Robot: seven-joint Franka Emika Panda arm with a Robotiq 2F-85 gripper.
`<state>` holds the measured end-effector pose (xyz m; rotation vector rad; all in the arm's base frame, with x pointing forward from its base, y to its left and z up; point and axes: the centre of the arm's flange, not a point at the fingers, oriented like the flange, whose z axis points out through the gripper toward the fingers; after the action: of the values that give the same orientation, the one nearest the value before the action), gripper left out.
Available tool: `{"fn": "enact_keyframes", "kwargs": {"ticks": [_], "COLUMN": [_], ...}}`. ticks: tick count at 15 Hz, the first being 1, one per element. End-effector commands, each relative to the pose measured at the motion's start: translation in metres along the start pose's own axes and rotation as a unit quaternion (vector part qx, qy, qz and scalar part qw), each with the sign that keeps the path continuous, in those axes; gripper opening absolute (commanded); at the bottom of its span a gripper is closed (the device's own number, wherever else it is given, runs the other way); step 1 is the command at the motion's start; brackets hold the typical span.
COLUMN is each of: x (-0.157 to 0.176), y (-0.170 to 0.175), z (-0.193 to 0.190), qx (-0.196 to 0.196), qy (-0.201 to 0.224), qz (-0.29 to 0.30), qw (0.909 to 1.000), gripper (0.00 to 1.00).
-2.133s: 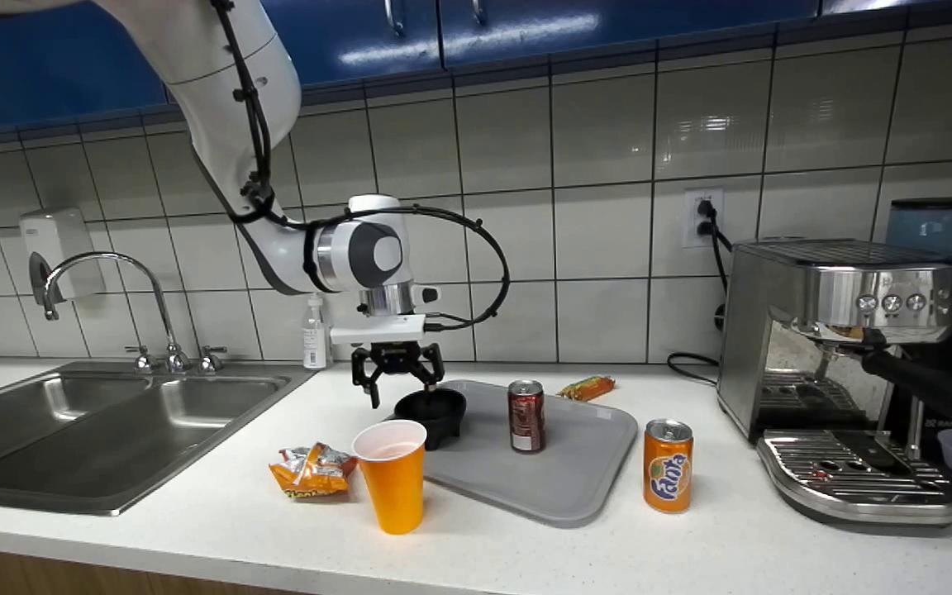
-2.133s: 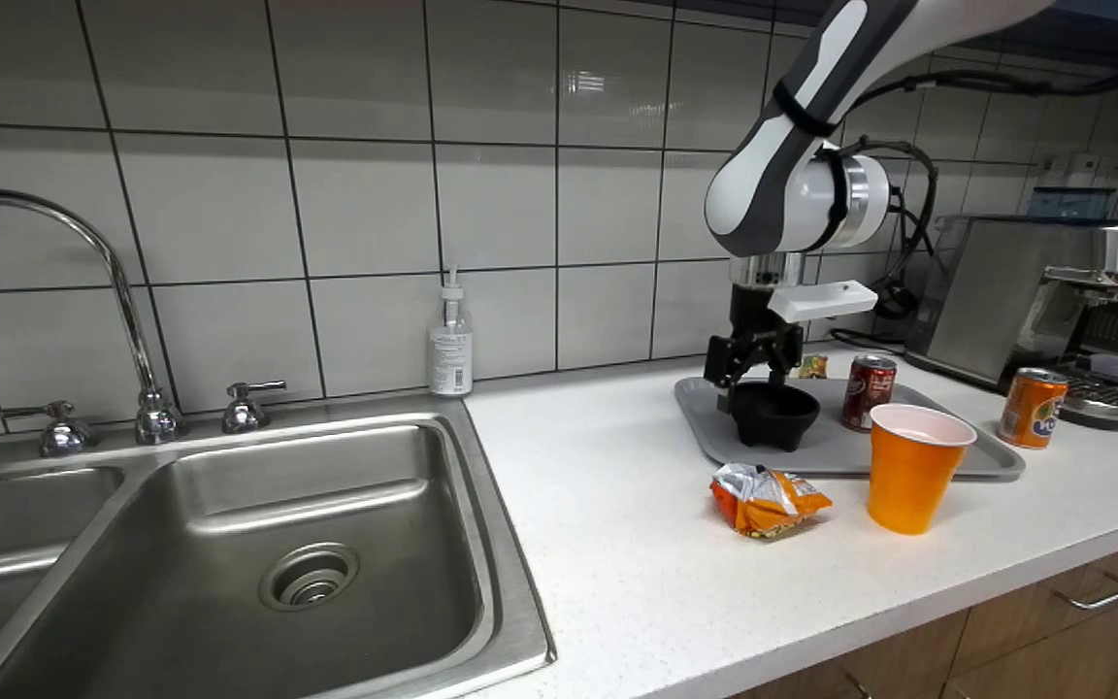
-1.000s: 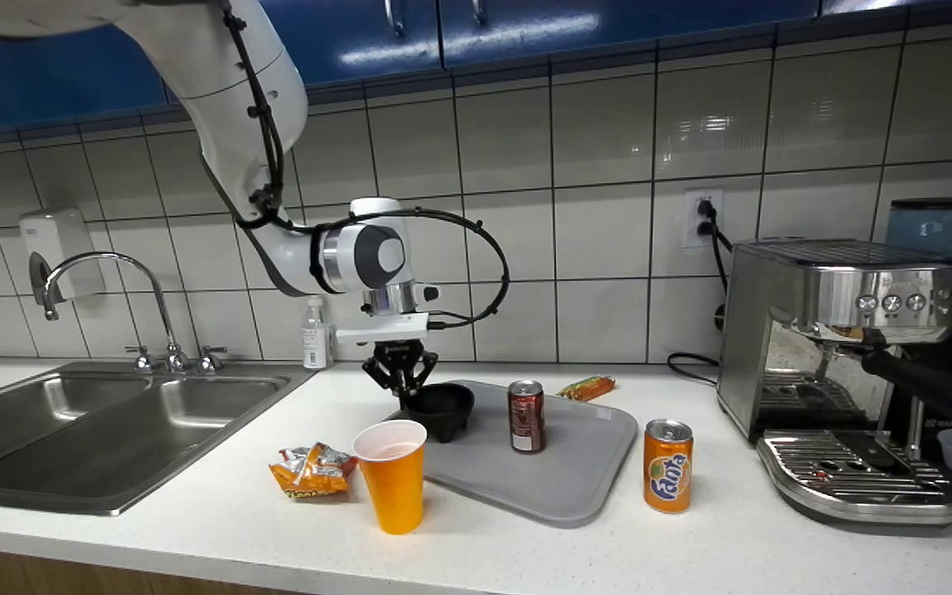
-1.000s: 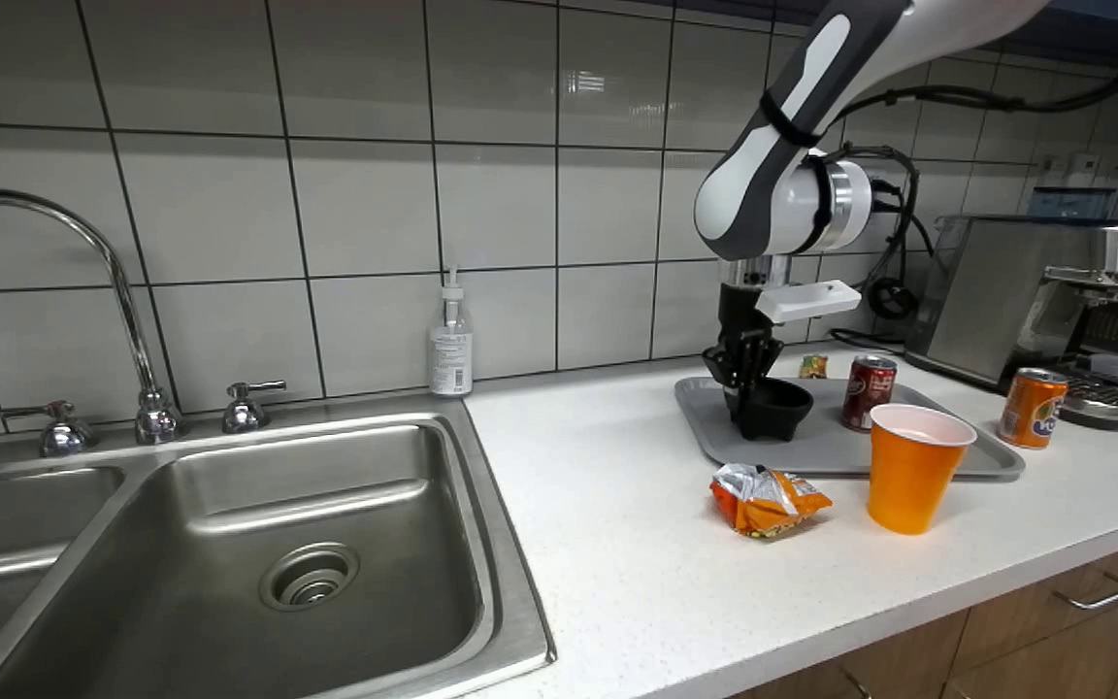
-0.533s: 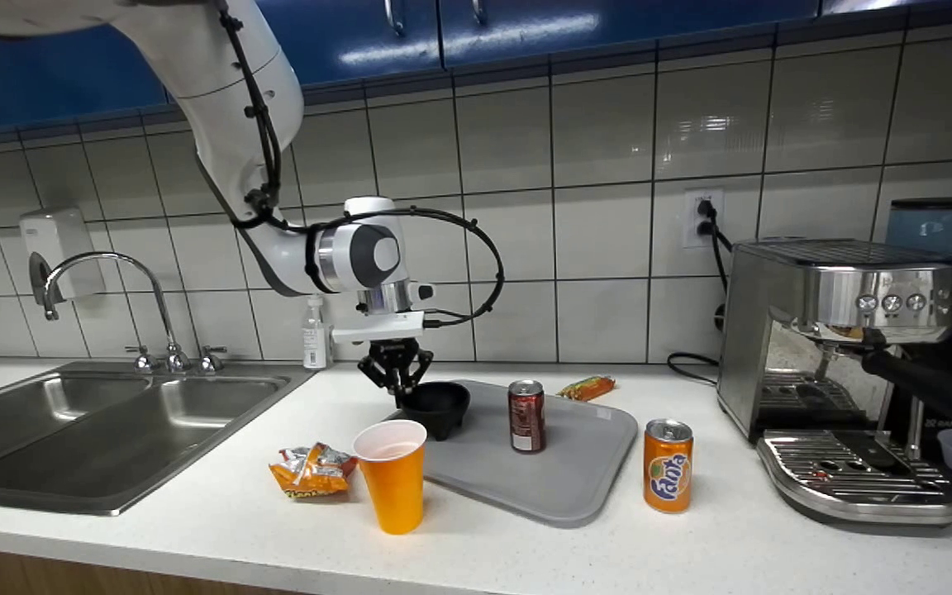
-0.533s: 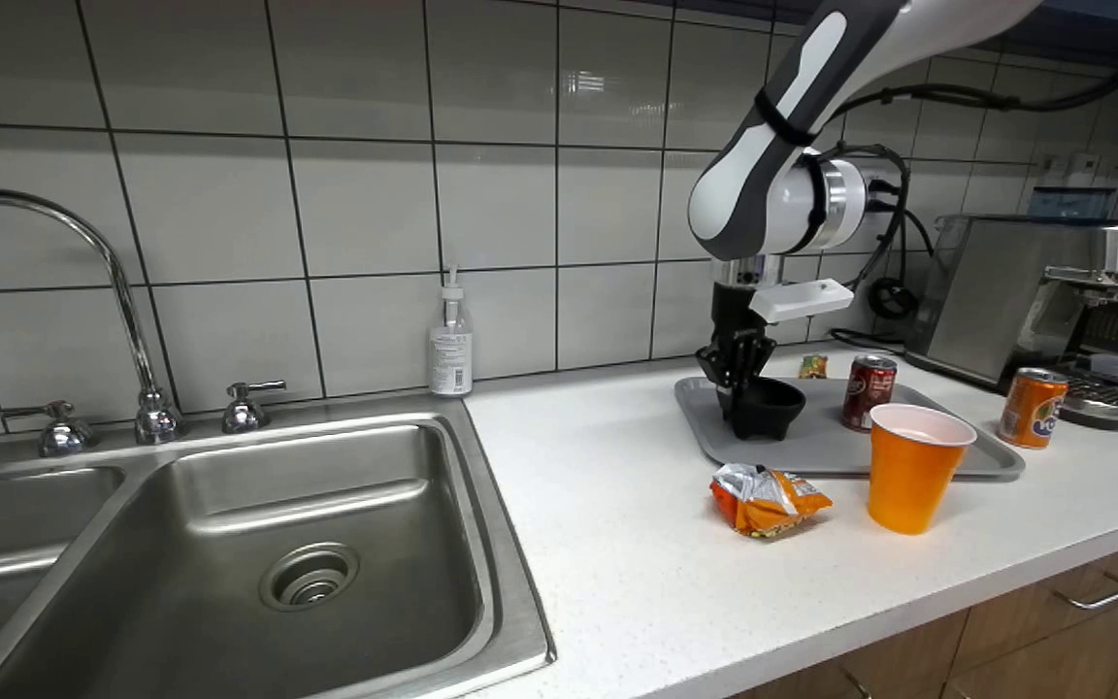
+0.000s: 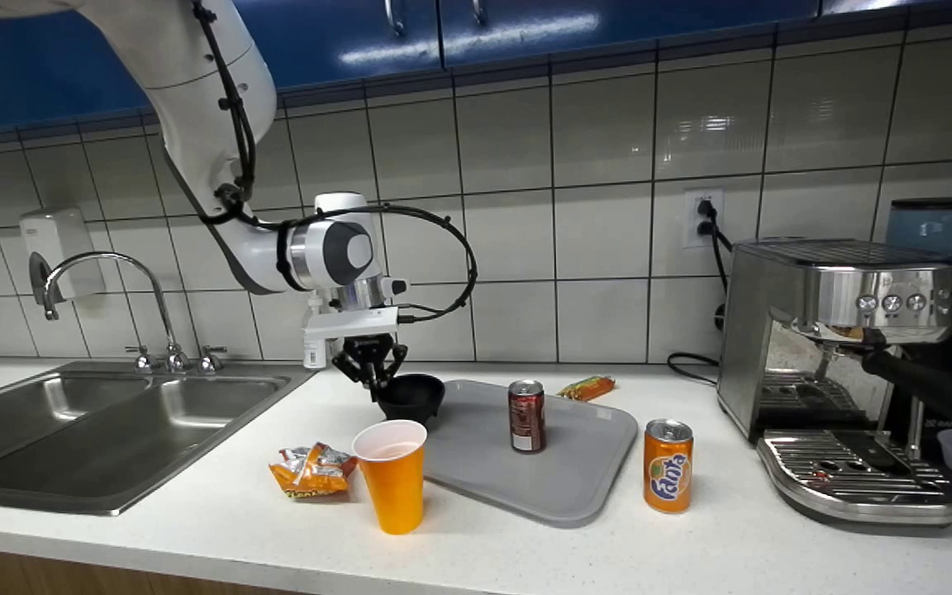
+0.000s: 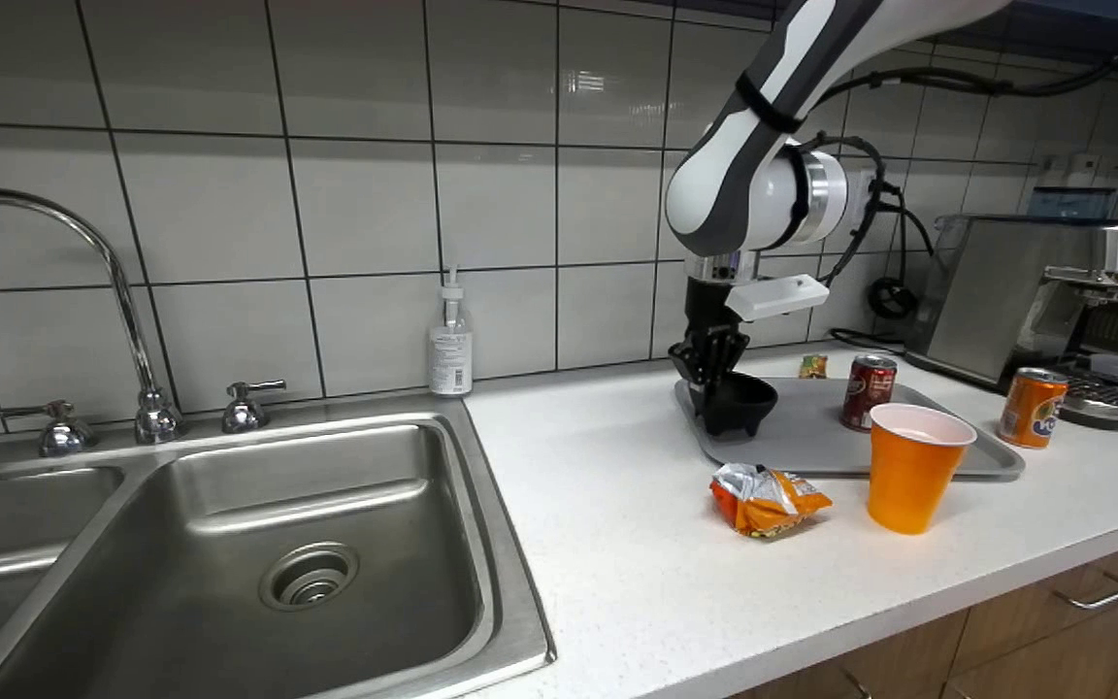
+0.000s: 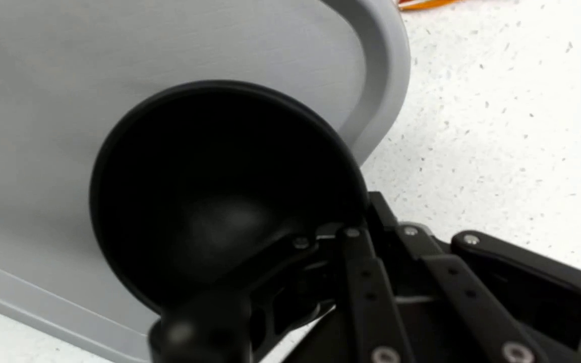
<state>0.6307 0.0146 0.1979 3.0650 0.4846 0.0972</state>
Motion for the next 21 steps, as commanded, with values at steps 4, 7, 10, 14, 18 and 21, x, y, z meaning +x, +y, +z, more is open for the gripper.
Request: {"fn": "enact_keyframes", "kwargs": {"ticks": [4, 7, 10, 14, 18, 21], "x": [-0.008, -0.008, -0.009, -0.010, -0.012, -0.015], "y": [-0.043, -0.064, -0.089, -0.124, -0.158, -0.179], "z": [-0.030, -0.030, -0.027, -0.019, -0.015, -0.012], "qx": [-0.011, -0.013, -0.015, -0.015, -0.012, -0.008], "qy": [0.030, 0.032, 0.034, 0.032, 0.031, 0.029], "qz": [-0.020, -0.036, -0.058, -0.092, -0.125, -0.144], "qw": [0.9993, 0.9987, 0.9976, 0.9951, 0.9916, 0.9891], "gripper": [0.02, 0.02, 0.02, 0.02, 0.02, 0.02]}}
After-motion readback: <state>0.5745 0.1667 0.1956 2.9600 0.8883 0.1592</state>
